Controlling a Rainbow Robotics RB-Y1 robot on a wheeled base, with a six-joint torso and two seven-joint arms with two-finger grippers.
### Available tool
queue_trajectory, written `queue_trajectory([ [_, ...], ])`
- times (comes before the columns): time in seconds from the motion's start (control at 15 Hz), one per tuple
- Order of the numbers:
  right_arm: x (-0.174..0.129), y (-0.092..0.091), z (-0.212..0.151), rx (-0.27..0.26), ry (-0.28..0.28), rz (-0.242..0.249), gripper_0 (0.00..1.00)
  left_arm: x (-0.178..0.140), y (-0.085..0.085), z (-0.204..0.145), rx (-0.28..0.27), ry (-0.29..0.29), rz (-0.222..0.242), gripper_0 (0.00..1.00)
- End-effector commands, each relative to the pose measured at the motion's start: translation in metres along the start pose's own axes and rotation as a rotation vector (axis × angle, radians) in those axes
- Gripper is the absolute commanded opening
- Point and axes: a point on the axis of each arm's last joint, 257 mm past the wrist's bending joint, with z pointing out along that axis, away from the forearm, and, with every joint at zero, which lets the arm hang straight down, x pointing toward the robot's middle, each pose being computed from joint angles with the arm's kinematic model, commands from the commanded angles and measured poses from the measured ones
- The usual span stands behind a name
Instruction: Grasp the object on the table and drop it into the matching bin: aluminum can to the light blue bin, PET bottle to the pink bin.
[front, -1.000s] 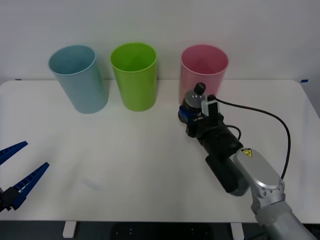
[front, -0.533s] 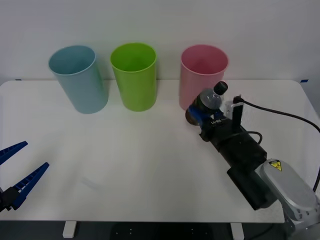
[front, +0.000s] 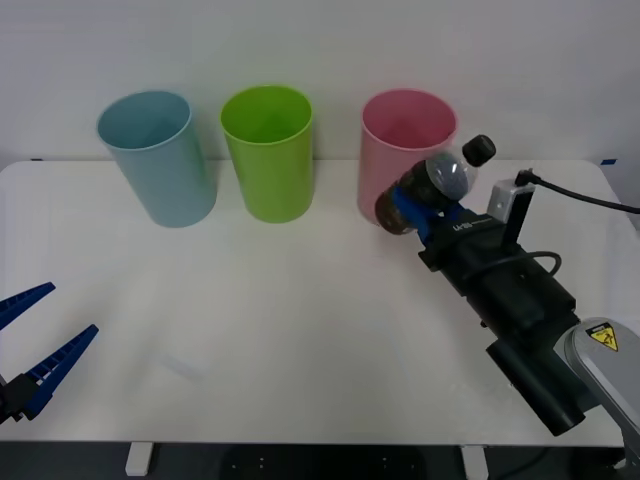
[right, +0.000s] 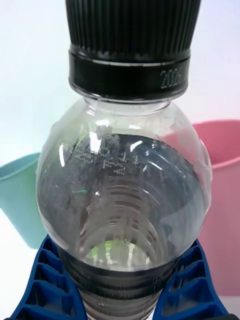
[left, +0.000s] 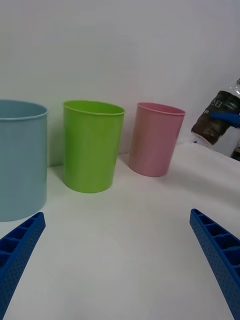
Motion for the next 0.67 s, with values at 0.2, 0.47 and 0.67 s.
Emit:
queue_trajectory([
  [0.2, -0.038, 0.014, 0.004, -0.055, -0.047, 0.012, 0.0, 0.0, 0.0, 0.0, 0.0, 0.0, 0.0, 1.0],
  [0.47, -0.069, 0.024, 0.017, -0.108, -0.075, -0.023, 0.0, 0.0, 0.0, 0.0, 0.0, 0.0, 0.0, 1.0],
  [0.67, -0.087, 0.023, 0.027, -0.139, -0.078, -0.052, 0.0, 0.0, 0.0, 0.0, 0.0, 0.0, 0.0, 1.0],
])
